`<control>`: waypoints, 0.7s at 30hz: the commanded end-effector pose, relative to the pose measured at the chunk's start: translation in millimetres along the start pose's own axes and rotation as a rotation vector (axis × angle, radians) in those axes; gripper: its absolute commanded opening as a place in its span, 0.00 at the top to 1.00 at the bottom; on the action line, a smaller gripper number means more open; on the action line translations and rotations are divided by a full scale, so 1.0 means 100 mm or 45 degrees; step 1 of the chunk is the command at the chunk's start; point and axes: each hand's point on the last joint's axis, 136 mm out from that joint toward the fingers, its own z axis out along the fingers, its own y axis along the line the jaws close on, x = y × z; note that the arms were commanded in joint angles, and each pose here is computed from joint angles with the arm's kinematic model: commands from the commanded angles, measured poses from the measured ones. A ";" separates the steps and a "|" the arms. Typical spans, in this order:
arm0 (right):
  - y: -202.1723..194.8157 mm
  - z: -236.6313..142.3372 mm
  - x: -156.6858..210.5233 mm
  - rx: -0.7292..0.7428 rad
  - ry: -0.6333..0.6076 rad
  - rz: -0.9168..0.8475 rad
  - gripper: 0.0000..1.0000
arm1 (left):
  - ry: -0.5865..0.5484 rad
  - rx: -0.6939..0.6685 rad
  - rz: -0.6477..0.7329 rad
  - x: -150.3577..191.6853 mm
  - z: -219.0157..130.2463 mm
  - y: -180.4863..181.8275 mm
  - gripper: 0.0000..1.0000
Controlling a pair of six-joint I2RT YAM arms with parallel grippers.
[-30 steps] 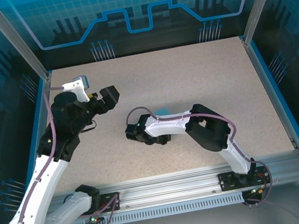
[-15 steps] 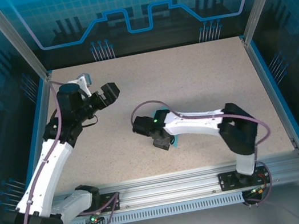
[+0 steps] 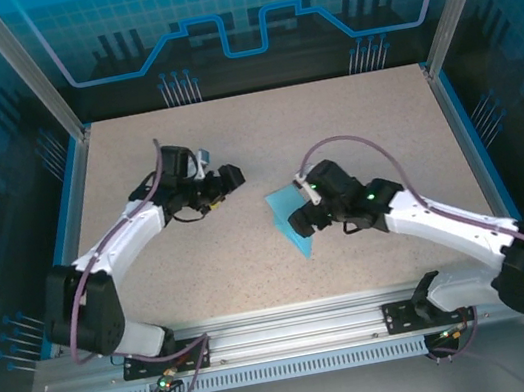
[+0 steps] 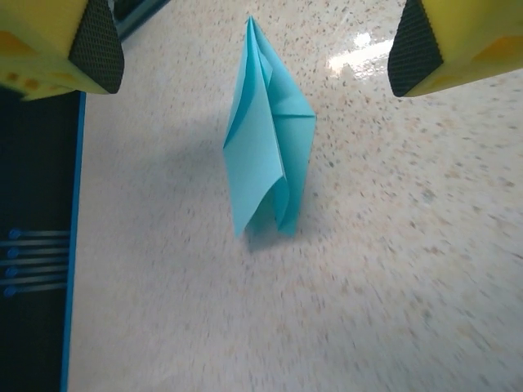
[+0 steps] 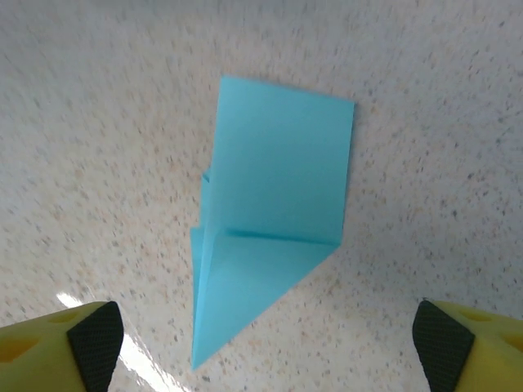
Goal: Fold a paper plane with a square sheet of paper (fold left side to right side)
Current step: Turn over the paper at the center of the table, then fold the wing for the fifth time at the center of the table.
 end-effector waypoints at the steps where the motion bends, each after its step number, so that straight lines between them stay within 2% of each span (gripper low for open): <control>1: 0.03 -0.12 -0.19 -0.159 -0.194 0.198 0.00 | 0.093 0.063 0.006 0.12 0.24 -0.09 0.15; 9: -0.29 -0.31 -0.11 -0.262 -0.411 0.490 0.00 | 0.253 0.076 0.005 0.29 0.77 -0.05 0.21; 14: -0.35 -0.33 -0.03 -0.275 -0.473 0.576 0.00 | 0.325 0.107 0.014 0.34 1.04 -0.08 0.27; 21: -0.38 -0.25 0.07 -0.259 -0.482 0.552 0.00 | 0.374 0.125 0.007 0.34 1.25 -0.04 0.47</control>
